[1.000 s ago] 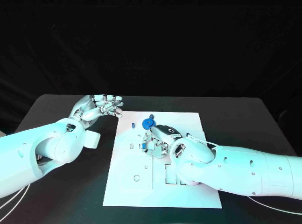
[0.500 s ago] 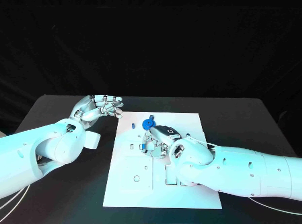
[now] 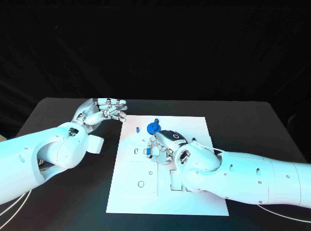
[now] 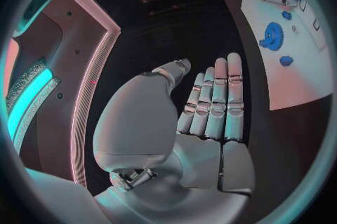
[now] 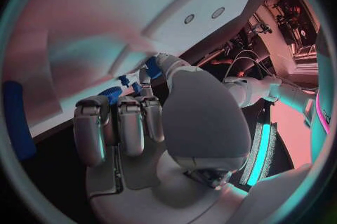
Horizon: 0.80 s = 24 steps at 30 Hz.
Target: Assemble the parts on the task board
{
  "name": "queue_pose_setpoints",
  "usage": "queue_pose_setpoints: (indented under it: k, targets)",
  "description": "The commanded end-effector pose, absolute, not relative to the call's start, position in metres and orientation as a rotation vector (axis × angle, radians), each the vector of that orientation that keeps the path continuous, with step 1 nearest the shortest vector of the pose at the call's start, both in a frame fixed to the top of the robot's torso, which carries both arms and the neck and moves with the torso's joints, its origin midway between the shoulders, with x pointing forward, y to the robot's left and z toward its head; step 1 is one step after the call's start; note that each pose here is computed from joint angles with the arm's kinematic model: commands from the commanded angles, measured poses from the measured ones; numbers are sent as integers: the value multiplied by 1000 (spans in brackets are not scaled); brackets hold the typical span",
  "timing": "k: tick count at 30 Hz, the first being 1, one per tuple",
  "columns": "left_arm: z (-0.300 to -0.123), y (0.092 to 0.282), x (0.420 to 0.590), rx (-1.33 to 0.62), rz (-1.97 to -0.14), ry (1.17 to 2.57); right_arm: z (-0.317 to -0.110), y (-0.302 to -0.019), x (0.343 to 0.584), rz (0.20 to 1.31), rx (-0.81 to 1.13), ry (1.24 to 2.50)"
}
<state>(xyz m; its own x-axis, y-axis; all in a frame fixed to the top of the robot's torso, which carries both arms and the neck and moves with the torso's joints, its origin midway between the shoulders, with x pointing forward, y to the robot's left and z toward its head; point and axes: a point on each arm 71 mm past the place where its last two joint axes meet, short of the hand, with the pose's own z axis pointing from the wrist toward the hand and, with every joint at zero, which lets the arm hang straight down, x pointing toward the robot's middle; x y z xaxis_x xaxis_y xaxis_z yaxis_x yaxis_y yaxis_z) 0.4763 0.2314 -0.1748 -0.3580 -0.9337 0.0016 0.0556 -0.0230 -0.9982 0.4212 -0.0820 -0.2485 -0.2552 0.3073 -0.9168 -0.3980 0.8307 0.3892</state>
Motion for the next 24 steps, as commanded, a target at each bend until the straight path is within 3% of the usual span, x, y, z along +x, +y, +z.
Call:
queue_pose_setpoints:
  k: [1, 24]
  targets:
    - [-174, 229, 476, -967, -1531, 1425, -250, -81, 420, 656, -92, 1710]
    - [-174, 230, 476, -969, -1528, 1427, -247, -82, 419, 670, -81, 1677]
